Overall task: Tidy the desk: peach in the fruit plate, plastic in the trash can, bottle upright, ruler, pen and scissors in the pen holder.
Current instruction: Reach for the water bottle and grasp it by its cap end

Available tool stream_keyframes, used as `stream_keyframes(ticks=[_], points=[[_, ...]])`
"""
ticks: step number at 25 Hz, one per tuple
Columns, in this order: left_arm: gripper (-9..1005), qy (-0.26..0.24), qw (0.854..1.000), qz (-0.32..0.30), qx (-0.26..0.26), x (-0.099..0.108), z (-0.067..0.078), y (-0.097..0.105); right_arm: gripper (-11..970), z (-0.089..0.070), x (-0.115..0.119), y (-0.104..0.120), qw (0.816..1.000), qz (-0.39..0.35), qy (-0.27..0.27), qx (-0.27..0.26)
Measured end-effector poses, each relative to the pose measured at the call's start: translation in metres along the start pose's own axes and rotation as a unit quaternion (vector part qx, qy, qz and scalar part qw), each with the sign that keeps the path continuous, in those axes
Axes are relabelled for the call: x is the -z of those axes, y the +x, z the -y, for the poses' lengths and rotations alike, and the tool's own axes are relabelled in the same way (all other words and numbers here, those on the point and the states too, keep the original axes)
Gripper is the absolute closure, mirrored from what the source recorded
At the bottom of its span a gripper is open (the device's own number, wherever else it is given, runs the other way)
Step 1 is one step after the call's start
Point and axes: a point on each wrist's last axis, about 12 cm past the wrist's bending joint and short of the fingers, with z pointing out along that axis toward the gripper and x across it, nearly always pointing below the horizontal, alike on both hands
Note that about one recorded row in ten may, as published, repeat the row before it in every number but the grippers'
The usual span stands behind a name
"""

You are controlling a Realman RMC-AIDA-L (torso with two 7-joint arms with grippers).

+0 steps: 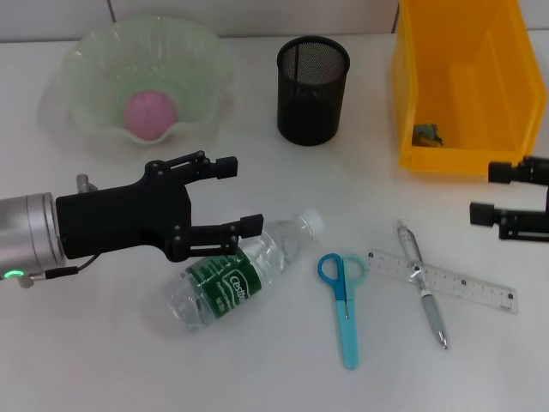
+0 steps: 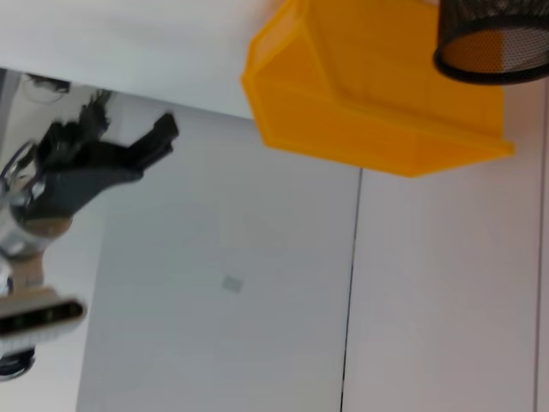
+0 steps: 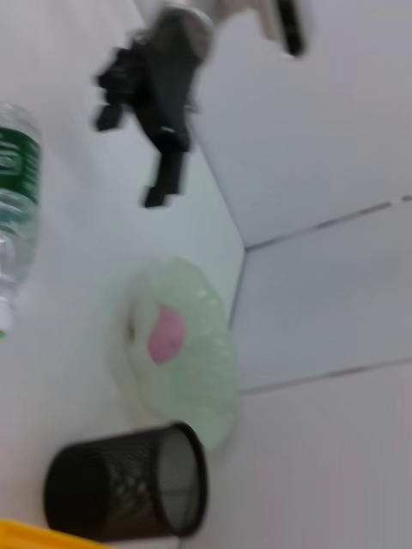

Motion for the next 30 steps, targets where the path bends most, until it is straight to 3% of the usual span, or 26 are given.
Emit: stream_keyframes(ticks=[1,5,7,11,15,18,24,26,30], points=[[136,0.012,1.0,-0.002,0.002,-0.001,0.002,-0.007,213,-0.001,-0.004,0.014,1.0,0.0,-0.011,0.012],[136,0.021,0.999,-0.025,0.017,-0.008,0.004,-0.02,190,-0.005,-0.01,0.034,0.999,0.007,-0.028,0.044],[136,0.008,0.998,-0.048,0.035,-0.015,0.003,-0.029,190,-0.007,-0.013,0.043,0.998,0.01,-0.033,0.058],[137,-0.064,0.989,-0.121,0.064,-0.036,0.008,-0.06,190,-0.012,-0.01,0.056,0.998,0.007,-0.035,0.054],[140,-0.082,0.981,-0.163,0.066,-0.052,0.014,-0.076,191,-0.013,-0.002,0.063,0.999,0.009,-0.022,0.049],[145,-0.1,0.969,-0.21,0.078,-0.076,0.02,-0.09,191,-0.014,0.004,0.069,0.999,0.017,-0.008,0.046],[154,-0.113,0.957,-0.261,0.058,-0.111,0.024,-0.097,191,-0.016,0.01,0.075,0.999,0.024,0.002,0.047],[157,-0.117,0.946,-0.298,0.047,-0.129,0.023,-0.095,191,-0.016,0.009,0.075,0.998,0.024,0.002,0.051],[163,-0.115,0.938,-0.324,0.043,-0.141,0.023,-0.092,190,-0.017,0.008,0.076,0.998,0.026,0.001,0.051]])
